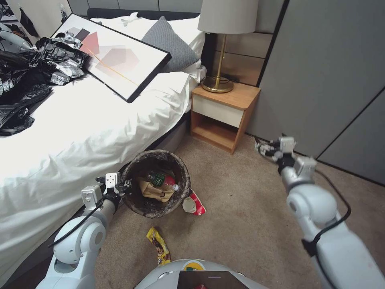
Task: Pick up the trash bin, then pick up the garbage from the floor and place it into the trash bin.
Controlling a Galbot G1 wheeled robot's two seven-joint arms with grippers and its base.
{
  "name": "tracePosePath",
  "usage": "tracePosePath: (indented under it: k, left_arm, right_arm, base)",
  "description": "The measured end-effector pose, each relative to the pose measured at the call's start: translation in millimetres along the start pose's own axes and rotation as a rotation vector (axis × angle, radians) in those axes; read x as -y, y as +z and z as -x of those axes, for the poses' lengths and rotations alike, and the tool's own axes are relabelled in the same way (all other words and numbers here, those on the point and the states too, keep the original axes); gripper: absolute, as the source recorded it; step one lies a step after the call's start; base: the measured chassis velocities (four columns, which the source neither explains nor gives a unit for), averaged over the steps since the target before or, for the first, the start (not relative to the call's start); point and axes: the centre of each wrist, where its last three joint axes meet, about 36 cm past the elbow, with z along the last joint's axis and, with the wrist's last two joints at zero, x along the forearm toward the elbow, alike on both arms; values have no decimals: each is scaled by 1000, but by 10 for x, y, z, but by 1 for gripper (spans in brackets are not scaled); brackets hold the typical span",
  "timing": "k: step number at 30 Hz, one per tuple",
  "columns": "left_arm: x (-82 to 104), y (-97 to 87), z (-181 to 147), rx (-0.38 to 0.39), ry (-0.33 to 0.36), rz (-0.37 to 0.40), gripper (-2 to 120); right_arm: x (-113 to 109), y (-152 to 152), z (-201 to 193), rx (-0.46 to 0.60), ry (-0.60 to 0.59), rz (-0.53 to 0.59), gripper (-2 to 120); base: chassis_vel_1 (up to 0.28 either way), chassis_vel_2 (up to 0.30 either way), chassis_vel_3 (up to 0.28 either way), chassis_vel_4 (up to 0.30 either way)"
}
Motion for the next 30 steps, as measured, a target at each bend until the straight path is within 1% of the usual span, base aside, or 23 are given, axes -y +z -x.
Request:
tracePosePath:
  k: [1, 2, 4, 5, 6, 8, 11, 16, 30]
  left_arm:
    - [0, 1, 2, -1, 5, 0, 0]
    - [0, 1, 2, -1, 5, 0, 0]
    - [-4, 3, 7, -1, 18, 6, 0]
    - [-4, 3, 7, -1, 18, 6, 0]
    - [-5, 4, 10, -2, 21, 6, 0]
    - [-15, 4, 8, -2, 21, 8, 0]
    - [-22, 8, 2, -4, 22, 7, 0]
    - [-34, 6, -2, -4, 19, 3, 0]
    - [-50, 26, 18, -11, 15, -1, 0]
  right_arm:
    - [-58, 97, -52, -11, 6, -4, 100]
    - [-58, 97, -52, -11, 6, -4, 100]
    - [-201, 251, -103, -43, -10, 8, 100]
    - [-201, 251, -103, -43, -10, 8, 100]
    - [-251, 297, -95, -56, -24, 14, 100]
    - [-343, 333, -62, -89, -67, 64, 100]
    - [-403, 364, -1, -116, -97, 95, 100]
    - [-531, 463, 93, -155, -140, 98, 100]
    - [-555, 477, 115, -181, -158, 117, 100]
  base:
    - [0, 0, 0, 0]
    - [0, 0, 0, 0]
    - [0, 0, 0, 0]
    - [0, 0, 0, 0]
    - [0, 0, 0, 0]
    - [0, 0, 0, 0]
    - [0, 0, 0, 0]
    - [27, 26, 30, 24]
    - [53, 48, 48, 53]
